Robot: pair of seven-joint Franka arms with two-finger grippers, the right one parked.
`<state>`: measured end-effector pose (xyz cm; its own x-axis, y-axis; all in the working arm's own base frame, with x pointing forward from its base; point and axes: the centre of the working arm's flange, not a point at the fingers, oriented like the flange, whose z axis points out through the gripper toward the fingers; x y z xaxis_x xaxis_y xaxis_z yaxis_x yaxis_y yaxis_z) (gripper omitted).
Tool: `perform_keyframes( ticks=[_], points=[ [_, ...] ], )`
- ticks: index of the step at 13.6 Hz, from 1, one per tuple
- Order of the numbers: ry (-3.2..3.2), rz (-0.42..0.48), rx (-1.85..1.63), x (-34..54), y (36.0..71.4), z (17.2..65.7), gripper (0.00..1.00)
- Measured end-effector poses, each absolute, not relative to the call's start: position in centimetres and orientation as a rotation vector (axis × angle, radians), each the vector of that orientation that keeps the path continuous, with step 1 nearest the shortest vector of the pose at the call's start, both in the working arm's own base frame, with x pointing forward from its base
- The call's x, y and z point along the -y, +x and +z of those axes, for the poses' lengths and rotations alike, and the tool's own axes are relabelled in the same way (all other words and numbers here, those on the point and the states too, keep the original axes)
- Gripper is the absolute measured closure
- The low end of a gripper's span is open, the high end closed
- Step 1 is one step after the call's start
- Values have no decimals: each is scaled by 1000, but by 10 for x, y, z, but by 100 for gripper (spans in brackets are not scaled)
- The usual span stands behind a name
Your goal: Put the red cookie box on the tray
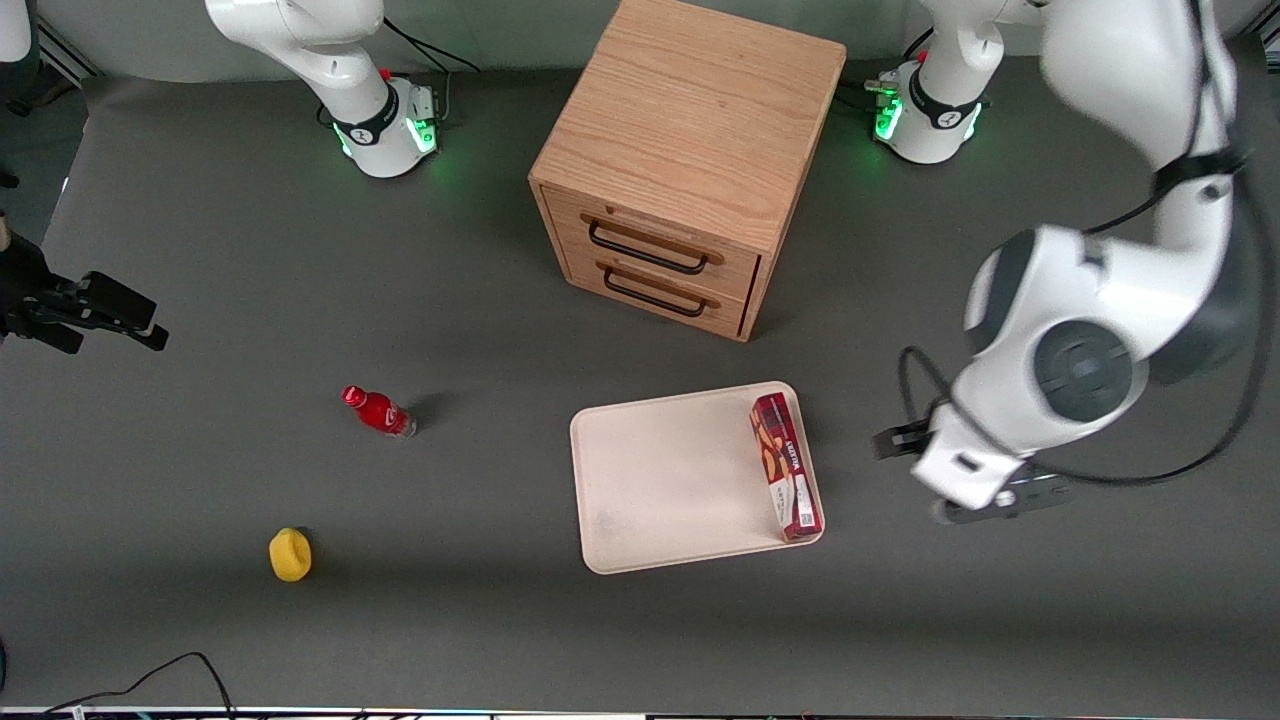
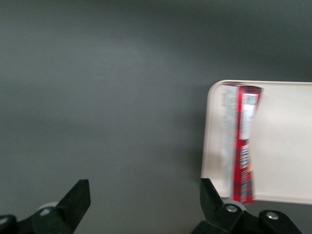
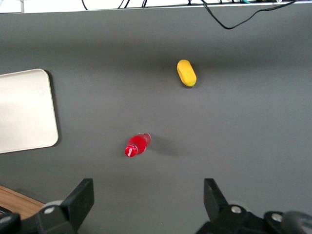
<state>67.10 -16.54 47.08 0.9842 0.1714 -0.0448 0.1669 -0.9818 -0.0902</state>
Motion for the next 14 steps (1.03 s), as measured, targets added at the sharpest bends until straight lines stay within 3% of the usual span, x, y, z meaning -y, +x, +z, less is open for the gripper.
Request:
perform_keyframes(
  ticks=[5,9,14],
  points=[
    [-3045,38,152,36,621,542,0],
    [-3033,-4,152,16,569,575,0],
    [-3074,7,197,8,561,576,0]
  ],
)
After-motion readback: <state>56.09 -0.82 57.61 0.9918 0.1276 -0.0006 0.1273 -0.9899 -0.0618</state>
